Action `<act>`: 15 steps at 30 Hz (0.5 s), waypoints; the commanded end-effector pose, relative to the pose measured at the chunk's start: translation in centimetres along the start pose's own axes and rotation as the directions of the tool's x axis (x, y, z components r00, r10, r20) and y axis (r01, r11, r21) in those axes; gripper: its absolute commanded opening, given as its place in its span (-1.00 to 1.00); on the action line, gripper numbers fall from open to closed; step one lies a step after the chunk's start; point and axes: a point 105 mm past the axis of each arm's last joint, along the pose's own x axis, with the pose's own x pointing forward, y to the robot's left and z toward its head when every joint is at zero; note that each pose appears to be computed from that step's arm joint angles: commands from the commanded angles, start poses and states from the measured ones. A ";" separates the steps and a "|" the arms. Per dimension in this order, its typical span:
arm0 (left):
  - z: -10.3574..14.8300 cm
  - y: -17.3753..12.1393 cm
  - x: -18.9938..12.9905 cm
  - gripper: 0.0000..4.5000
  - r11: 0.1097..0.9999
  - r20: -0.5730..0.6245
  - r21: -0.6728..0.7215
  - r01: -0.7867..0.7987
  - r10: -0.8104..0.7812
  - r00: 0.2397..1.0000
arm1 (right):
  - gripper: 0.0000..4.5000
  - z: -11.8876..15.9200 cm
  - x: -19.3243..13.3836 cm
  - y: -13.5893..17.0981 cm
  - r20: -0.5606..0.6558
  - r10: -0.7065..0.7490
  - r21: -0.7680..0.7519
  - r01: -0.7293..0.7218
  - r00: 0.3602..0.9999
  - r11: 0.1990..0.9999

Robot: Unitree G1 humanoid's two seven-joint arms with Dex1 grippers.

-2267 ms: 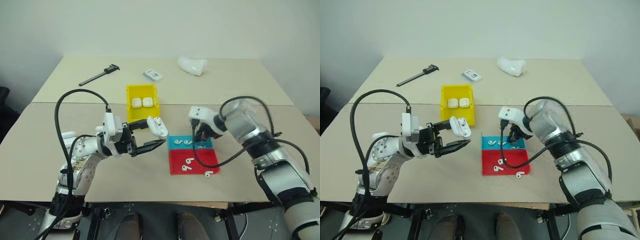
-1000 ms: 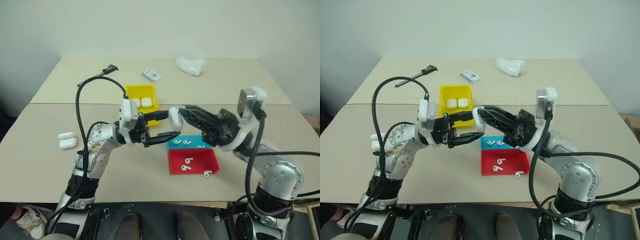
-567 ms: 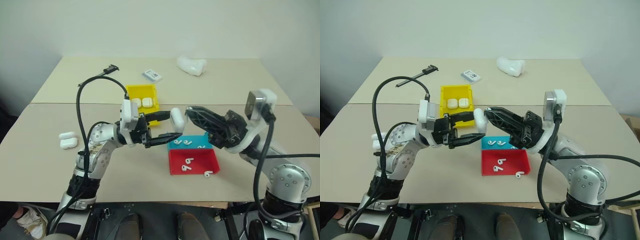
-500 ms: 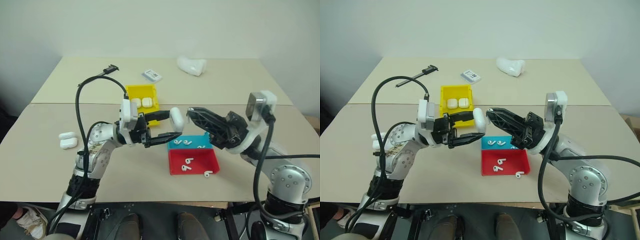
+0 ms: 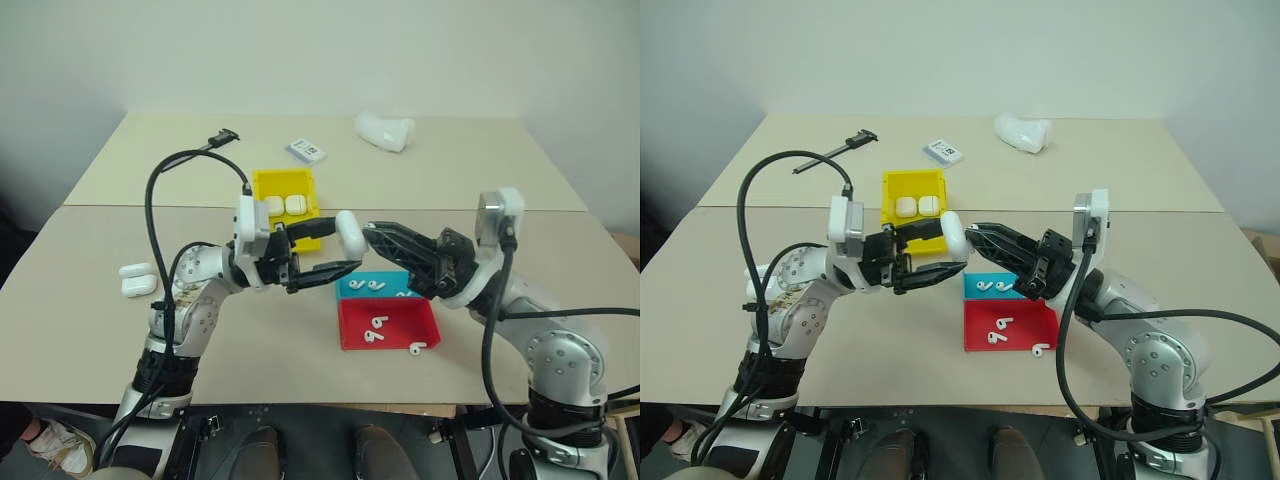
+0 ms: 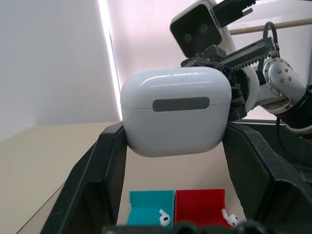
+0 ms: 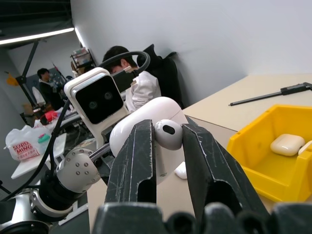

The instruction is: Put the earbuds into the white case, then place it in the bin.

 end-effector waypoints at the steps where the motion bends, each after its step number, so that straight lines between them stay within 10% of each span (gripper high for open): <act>1: 0.5 -0.3 1.0 0.21 0.999 -0.001 0.032 0.032 -0.032 0.999 | -0.73 0.7 0.8 1.9 0.002 0.083 -0.051 -0.082 0.997 0.995; 15: 0.0 -0.1 2.1 0.21 0.999 -0.023 0.044 0.022 -0.021 0.999 | -0.73 -0.3 1.3 2.5 -0.071 0.105 -0.058 -0.109 0.992 0.992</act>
